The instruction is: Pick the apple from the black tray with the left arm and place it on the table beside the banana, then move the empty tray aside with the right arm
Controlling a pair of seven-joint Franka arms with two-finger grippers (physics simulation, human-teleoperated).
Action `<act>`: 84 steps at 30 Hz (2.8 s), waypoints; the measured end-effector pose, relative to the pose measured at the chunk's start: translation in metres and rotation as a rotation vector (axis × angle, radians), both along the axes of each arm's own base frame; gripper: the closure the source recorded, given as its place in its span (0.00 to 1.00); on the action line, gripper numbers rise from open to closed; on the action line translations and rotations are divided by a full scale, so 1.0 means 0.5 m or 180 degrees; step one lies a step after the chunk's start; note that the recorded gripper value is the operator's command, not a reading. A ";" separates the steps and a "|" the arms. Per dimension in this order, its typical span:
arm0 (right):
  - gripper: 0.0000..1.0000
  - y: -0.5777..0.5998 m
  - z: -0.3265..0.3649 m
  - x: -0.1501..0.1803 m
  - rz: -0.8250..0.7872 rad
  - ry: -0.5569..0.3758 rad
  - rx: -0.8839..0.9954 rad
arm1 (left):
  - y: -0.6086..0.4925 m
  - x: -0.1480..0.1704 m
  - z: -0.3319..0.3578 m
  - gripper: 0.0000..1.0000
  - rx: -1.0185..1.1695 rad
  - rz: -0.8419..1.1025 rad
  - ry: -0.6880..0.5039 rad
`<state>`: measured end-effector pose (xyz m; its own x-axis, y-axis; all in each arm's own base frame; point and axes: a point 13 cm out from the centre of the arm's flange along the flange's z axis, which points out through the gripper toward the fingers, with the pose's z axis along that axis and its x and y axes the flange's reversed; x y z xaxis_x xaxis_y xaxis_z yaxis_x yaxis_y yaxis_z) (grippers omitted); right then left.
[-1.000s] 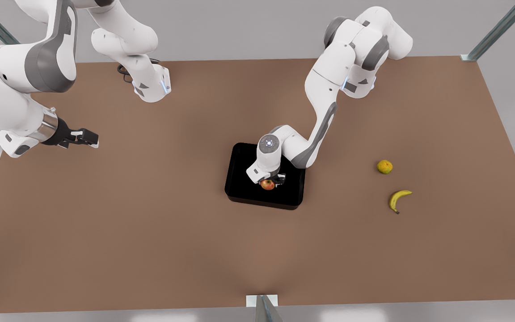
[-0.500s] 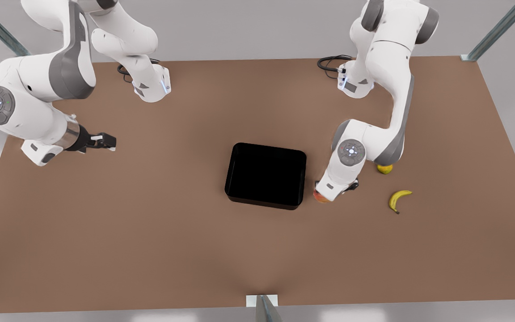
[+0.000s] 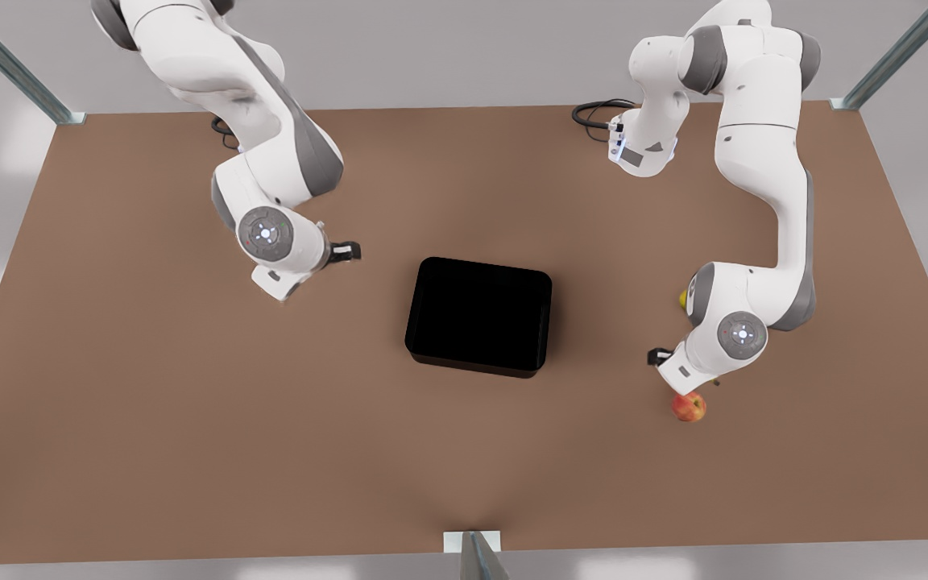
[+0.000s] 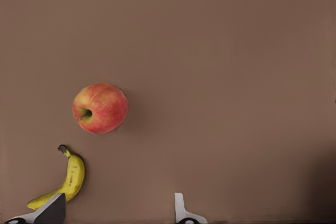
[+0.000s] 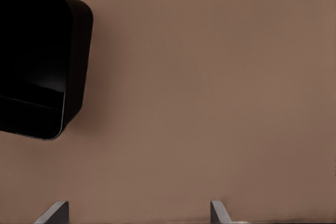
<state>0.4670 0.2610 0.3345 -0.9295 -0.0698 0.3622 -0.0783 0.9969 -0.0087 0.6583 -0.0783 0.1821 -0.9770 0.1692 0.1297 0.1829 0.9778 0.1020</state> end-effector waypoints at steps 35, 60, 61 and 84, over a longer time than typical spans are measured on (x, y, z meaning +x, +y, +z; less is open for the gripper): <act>0.00 0.283 -0.416 0.011 -0.1508 -0.0607 0.0032 | 0.151 -0.040 0.456 0.00 -0.0710 0.0547 -0.0288; 0.61 0.319 -0.520 0.025 -0.1481 -0.0829 -0.0041 | 0.165 -0.067 0.442 0.00 -0.0679 0.0575 -0.0107; 0.63 0.319 -0.520 0.026 -0.1493 -0.0827 -0.0041 | 0.165 -0.068 0.442 0.00 -0.0678 0.0573 -0.0103; 0.77 0.364 -0.351 0.014 -0.1501 -0.0791 -0.0047 | 0.166 -0.071 0.442 0.00 -0.0677 0.0546 -0.0084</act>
